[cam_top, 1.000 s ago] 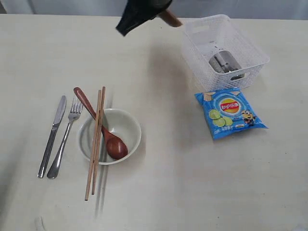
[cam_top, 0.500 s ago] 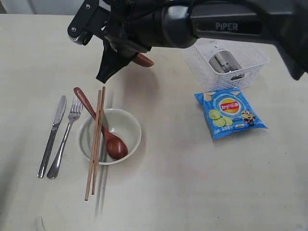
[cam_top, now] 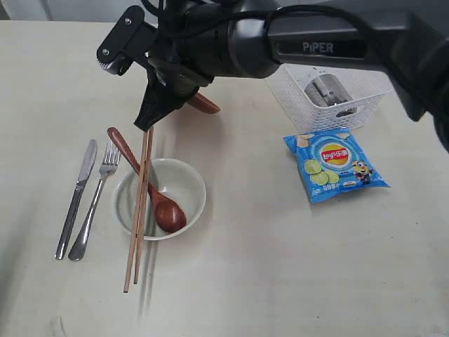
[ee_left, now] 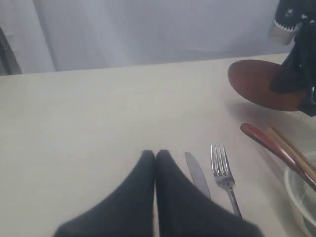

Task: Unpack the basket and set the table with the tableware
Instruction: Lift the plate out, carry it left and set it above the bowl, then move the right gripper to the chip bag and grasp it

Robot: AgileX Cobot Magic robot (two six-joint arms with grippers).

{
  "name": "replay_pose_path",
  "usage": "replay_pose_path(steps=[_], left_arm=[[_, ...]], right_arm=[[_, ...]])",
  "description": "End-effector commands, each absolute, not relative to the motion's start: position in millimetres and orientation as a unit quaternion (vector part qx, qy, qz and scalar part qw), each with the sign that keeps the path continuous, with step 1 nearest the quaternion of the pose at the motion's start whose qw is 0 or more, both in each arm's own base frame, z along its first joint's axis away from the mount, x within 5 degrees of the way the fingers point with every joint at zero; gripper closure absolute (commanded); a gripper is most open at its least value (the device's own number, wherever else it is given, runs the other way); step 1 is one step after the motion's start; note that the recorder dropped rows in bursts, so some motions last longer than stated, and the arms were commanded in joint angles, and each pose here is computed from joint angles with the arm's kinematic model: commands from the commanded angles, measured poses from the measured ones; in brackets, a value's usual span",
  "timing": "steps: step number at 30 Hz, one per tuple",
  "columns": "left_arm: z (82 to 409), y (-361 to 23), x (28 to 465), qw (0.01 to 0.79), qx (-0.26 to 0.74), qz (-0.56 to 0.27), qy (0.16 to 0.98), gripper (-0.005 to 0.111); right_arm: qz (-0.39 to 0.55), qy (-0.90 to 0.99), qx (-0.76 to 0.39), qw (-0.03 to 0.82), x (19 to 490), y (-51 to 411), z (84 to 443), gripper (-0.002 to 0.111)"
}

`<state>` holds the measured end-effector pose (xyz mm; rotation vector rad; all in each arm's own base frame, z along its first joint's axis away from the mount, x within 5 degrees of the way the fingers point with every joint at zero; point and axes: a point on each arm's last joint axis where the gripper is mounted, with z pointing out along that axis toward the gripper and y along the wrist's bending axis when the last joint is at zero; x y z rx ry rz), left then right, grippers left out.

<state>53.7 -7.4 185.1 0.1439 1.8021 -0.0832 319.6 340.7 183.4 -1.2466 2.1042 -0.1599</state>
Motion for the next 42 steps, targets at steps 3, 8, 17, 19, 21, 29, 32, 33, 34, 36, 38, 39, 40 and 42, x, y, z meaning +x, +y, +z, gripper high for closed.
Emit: replay_pose_path(steps=[3, 8, 17, 19, 21, 29, 32, 33, 34, 36, 38, 39, 40, 42], left_arm=[[184.2, -7.4, 53.5, 0.619, 0.058, -0.039, 0.783, 0.107], [184.2, -7.4, 53.5, 0.619, 0.058, -0.039, 0.783, 0.107], [184.2, -7.4, 53.5, 0.619, 0.058, -0.039, 0.783, 0.107], [184.2, -7.4, 53.5, 0.619, 0.058, -0.039, 0.783, 0.107], [184.2, -7.4, 53.5, 0.619, 0.058, -0.039, 0.783, 0.107], [184.2, -7.4, 53.5, 0.619, 0.058, -0.039, 0.783, 0.107], [184.2, -7.4, 53.5, 0.619, 0.058, -0.039, 0.783, 0.107], [184.2, -7.4, 53.5, 0.619, 0.058, -0.039, 0.783, 0.107], [184.2, -7.4, 53.5, 0.619, 0.058, -0.039, 0.783, 0.107], [184.2, -7.4, 53.5, 0.619, 0.058, -0.039, 0.783, 0.107], [184.2, -7.4, 53.5, 0.619, 0.058, -0.039, 0.783, 0.107], [184.2, -7.4, 53.5, 0.619, 0.058, -0.039, 0.783, 0.107], [184.2, -7.4, 53.5, 0.619, 0.058, -0.039, 0.783, 0.107], [184.2, -7.4, 53.5, 0.619, 0.058, -0.039, 0.783, 0.107]], right_arm=[[-0.078, 0.811, -0.485, 0.319, 320.8, 339.5, 170.8, 0.109], [-0.079, 0.81, -0.486, 0.318, 320.7, 339.4, 171.1, 0.106], [-0.077, 0.813, -0.483, 0.317, 320.4, 339.2, 170.9, 0.064], [-0.078, 0.813, -0.483, 0.316, 320.4, 339.2, 170.9, 0.065], [-0.078, 0.813, -0.483, 0.316, 320.4, 339.1, 170.8, 0.065], [-0.084, 0.824, -0.467, 0.309, 319.0, 335.0, 177.2, 0.065], [-0.079, 0.849, -0.424, 0.304, 321.9, 327.1, 183.0, 0.065], [-0.07, 0.86, -0.408, 0.299, 323.7, 323.0, 185.7, 0.067], [-0.056, 0.873, -0.387, 0.29, 325.4, 318.4, 188.2, 0.07], [-0.027, 0.902, -0.355, 0.245, 328.9, 299.9, 198.3, 0.075], [-0.031, 0.917, -0.349, 0.189, 327.4, 276.8, 212.4, 0.072], [-0.045, 0.926, -0.335, 0.169, 325.0, 258.7, 225.1, 0.069], [-0.048, 0.93, -0.326, 0.165, 323.0, 248.2, 231.1, 0.067], [-0.052, 0.945, -0.282, 0.158, 308.5, 209.4, 244.6, 0.064]])
